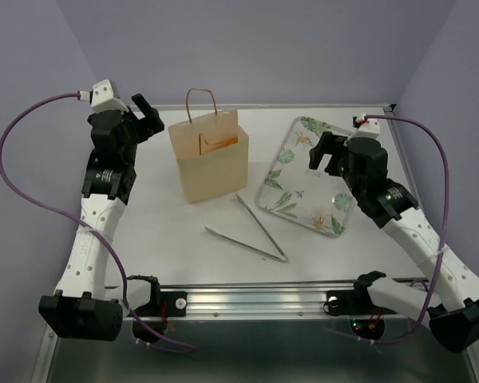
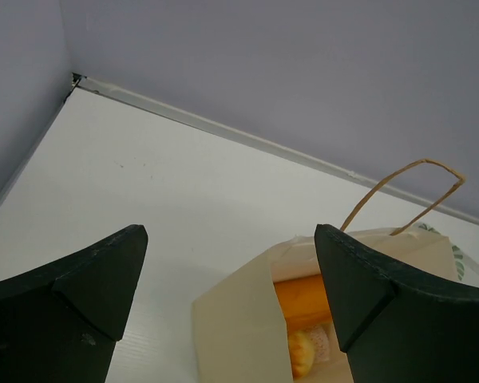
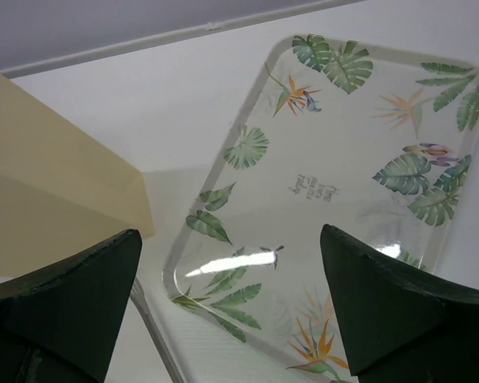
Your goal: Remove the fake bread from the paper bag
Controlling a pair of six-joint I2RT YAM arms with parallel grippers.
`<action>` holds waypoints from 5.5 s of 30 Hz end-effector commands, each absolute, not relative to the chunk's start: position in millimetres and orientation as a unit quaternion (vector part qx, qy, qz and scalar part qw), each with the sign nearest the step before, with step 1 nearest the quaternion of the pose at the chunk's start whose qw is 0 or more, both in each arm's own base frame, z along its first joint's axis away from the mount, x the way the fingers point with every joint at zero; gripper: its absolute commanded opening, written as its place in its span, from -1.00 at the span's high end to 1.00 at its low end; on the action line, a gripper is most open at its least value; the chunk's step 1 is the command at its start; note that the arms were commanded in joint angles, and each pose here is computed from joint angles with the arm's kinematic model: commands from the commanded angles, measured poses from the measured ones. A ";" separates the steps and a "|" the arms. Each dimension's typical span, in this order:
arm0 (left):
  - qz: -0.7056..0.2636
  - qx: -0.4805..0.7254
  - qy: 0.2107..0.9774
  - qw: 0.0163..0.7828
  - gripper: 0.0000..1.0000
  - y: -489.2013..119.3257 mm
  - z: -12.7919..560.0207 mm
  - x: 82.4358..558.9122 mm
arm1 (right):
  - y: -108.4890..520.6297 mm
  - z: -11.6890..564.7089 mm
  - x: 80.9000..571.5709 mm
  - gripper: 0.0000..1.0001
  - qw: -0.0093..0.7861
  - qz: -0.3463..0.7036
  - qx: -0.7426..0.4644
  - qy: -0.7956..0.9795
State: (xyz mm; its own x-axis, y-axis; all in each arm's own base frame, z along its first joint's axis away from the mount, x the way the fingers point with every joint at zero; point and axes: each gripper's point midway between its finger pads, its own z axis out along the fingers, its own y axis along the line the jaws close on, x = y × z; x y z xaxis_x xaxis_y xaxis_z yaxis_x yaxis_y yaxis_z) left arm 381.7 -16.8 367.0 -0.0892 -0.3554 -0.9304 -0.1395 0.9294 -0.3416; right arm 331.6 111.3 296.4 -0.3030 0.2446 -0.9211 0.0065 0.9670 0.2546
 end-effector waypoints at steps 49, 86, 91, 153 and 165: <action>-0.095 -0.217 0.717 0.655 -0.98 -8.8 361.8 355.7 | 289.1 10.3 206.0 -1.00 0.272 0.069 -0.397 0.874; -0.119 -0.122 0.687 0.707 -0.98 -29.1 427.1 361.2 | 194.9 248.5 292.6 0.28 0.455 0.201 -0.070 0.865; -0.155 0.036 0.702 0.695 -0.98 -73.6 423.6 386.0 | 162.0 275.6 311.9 0.27 0.492 0.189 -0.004 0.850; 0.035 0.447 0.666 0.596 1.00 -163.4 341.7 460.9 | 161.3 264.1 332.1 0.15 0.505 0.195 -0.014 0.841; -0.043 0.380 0.728 0.570 1.00 -251.0 240.4 428.6 | 140.2 265.5 318.3 0.14 0.519 0.166 0.005 0.838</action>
State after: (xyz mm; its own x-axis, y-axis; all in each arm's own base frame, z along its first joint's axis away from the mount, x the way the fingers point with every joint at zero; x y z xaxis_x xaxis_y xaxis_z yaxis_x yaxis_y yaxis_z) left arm 413.6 -243.4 200.5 -0.0761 0.6466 -0.7590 0.7109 0.5690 0.4134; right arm 318.7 152.8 229.5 -0.5669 0.1283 -0.8137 -0.1812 0.9442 0.2752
